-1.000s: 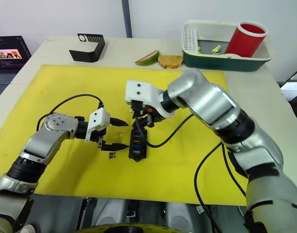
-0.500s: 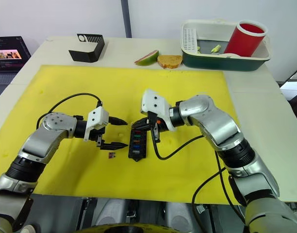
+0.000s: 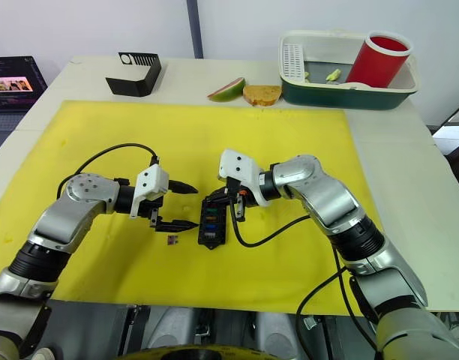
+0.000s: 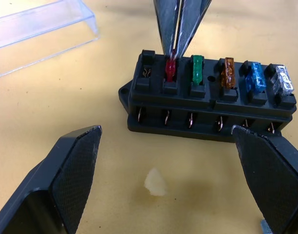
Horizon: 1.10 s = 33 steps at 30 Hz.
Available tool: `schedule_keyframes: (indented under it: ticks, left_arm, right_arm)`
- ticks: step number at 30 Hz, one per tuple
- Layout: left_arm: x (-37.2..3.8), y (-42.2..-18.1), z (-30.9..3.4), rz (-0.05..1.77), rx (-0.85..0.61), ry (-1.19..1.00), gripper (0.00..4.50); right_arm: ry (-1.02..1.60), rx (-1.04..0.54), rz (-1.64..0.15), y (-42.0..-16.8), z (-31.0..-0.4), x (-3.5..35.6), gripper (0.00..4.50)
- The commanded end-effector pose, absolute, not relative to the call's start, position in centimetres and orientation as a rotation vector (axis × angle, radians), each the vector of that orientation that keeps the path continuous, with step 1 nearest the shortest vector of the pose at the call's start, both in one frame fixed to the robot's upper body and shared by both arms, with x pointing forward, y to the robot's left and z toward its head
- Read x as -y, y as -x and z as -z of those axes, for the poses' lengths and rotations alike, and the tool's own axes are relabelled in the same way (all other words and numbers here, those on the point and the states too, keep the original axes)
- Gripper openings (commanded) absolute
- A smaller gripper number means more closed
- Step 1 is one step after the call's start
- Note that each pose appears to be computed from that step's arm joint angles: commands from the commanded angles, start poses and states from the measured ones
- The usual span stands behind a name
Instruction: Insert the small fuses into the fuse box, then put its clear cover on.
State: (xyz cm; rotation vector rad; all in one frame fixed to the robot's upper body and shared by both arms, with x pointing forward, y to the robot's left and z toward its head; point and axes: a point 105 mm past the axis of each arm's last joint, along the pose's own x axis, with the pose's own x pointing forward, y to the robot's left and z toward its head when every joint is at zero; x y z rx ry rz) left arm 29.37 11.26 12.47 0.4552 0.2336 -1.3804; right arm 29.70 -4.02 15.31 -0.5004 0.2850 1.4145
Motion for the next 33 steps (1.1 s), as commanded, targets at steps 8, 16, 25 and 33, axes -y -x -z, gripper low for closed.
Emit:
schedule_keyframes:
  ticks: [8,16,25,33]
  left_arm:
    - [-11.1,-29.3,-13.7,1.379,-0.182,-0.474,4.50]
    - [-11.0,-29.5,-13.7,1.376,-0.175,-0.476,4.50]
    - [-11.1,-29.5,-14.0,1.375,-0.172,-0.475,4.50]
    - [-11.7,-28.9,-16.2,1.401,-0.161,-0.417,4.50]
  right_arm:
    - [0.559,-0.314,-1.401,-30.0,-14.3,4.3,0.04]
    - [0.623,-0.450,-1.380,-29.8,-11.3,5.7,0.04]
    - [0.571,-0.347,-1.394,-30.1,-14.3,4.6,0.04]
    - [0.446,-0.177,-1.472,-28.0,-20.6,3.5,0.04]
